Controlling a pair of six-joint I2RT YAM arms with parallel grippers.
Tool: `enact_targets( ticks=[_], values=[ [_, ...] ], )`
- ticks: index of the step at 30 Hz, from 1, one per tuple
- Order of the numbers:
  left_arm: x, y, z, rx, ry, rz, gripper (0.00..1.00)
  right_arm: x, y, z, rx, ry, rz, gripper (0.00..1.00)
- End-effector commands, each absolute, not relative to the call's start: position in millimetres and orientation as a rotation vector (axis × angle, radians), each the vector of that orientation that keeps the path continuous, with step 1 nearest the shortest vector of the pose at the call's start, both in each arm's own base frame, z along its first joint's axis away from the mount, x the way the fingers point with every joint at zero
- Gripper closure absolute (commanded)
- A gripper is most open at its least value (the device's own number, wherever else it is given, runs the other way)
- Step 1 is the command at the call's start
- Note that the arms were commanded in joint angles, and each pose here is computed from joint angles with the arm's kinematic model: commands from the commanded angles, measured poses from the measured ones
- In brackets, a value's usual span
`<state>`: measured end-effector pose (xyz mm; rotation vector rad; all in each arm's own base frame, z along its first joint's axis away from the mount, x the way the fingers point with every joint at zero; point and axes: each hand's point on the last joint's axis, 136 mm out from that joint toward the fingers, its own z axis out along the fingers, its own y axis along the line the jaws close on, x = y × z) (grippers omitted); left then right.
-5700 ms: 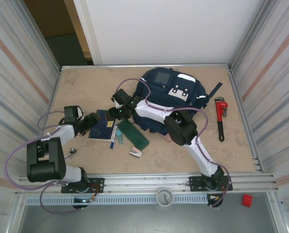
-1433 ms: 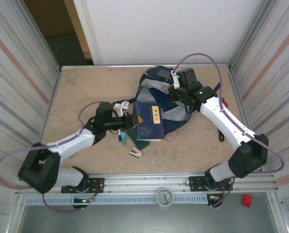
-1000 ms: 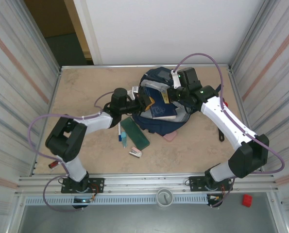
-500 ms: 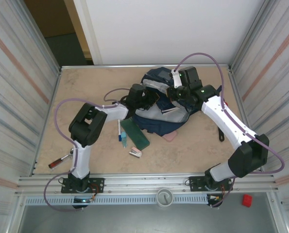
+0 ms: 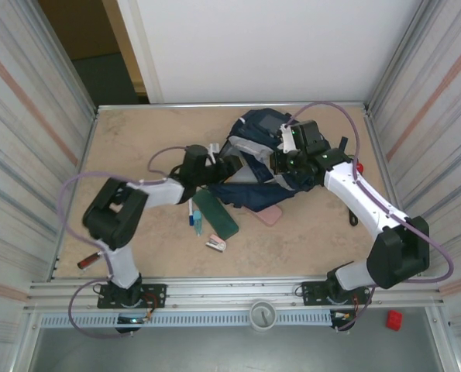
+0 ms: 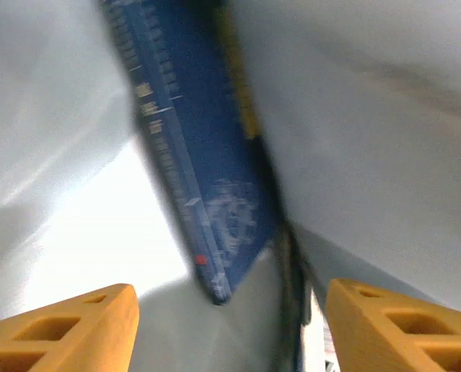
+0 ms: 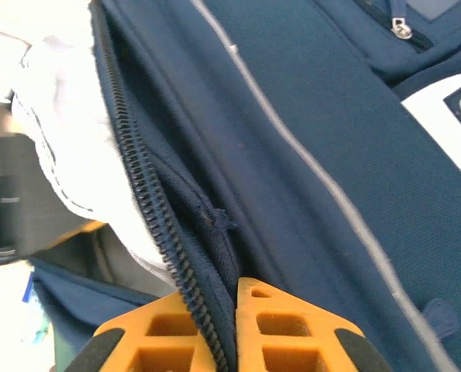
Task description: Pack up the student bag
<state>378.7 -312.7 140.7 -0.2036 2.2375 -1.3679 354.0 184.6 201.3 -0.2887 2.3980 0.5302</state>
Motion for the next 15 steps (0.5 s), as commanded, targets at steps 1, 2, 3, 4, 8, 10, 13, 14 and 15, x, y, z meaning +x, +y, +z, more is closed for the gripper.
enact_targets(
  ticks=[1,2,3,4,8,10,13,14,15],
  values=[
    [351,-279,175,0.012,2.182,-1.278,0.3,340,185,195,-0.248,2.418,0.629,0.77],
    [345,-267,173,0.022,2.2,-1.224,0.29,331,187,185,-0.243,2.455,0.667,0.69],
    [340,-251,168,0.012,2.229,-1.15,0.26,319,190,175,-0.246,2.489,0.722,0.6],
    [337,-235,163,-0.005,2.252,-1.086,0.25,309,192,170,-0.243,2.508,0.767,0.51],
    [331,-194,150,-0.034,2.291,-0.932,0.2,298,163,170,-0.081,2.485,0.783,0.27],
    [332,-192,146,0.0,2.327,-0.898,0.2,312,123,168,0.135,2.453,0.709,0.18],
    [331,-208,137,0.057,2.396,-0.93,0.19,334,61,148,0.491,2.435,0.593,0.01],
    [331,-213,132,0.067,2.411,-0.931,0.19,341,46,139,0.574,2.43,0.544,0.0],
    [330,-220,127,0.08,2.427,-0.936,0.19,348,35,130,0.643,2.422,0.523,0.01]
  ],
)
